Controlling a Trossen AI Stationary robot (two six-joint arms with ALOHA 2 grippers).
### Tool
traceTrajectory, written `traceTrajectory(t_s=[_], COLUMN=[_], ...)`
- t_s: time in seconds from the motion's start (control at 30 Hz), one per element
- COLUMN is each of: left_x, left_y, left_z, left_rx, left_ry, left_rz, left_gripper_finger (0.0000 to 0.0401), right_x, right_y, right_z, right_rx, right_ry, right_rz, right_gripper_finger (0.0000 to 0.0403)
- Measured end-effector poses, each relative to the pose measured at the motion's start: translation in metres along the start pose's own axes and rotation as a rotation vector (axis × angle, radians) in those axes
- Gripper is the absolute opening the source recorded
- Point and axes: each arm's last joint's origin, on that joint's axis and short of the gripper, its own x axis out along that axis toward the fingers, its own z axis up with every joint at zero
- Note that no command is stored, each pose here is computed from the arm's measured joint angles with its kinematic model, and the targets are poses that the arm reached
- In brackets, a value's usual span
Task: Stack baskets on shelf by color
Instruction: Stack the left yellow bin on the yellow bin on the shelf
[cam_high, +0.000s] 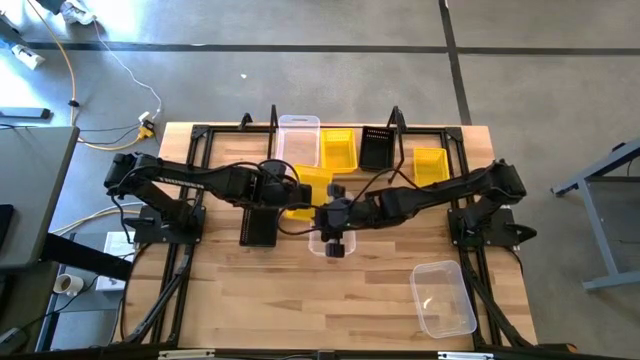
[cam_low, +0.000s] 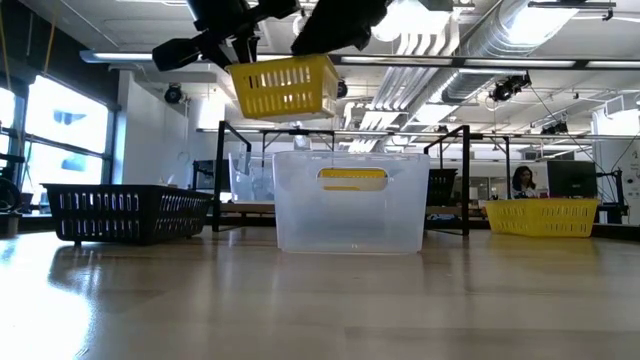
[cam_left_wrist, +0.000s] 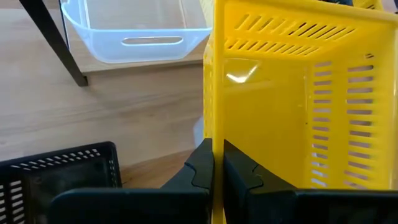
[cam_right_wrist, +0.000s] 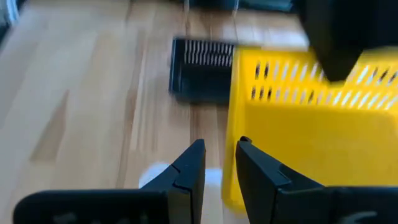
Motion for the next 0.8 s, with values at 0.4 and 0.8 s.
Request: traceTrajectory(t_s=[0.4, 0.8], left_x=[0.000, 0.000], left_y=[-0.007, -0.008], left_z=[0.001, 0.000], left_rx=[0.017, 0.070], left_ry=[0.003, 0.057], left_rz=[-0.073, -0.093], left_gripper_finger=[0.0000, 0.0015], right_x=[0.018, 0.018], right_y=[0.000, -0.001], right_z=[-0.012, -0.015], right_rx=[0.059, 0.086], right_ry=[0.092, 0.119], right_rz=[-0.042, -0.064], right_gripper_finger=[0.0077, 0.0005])
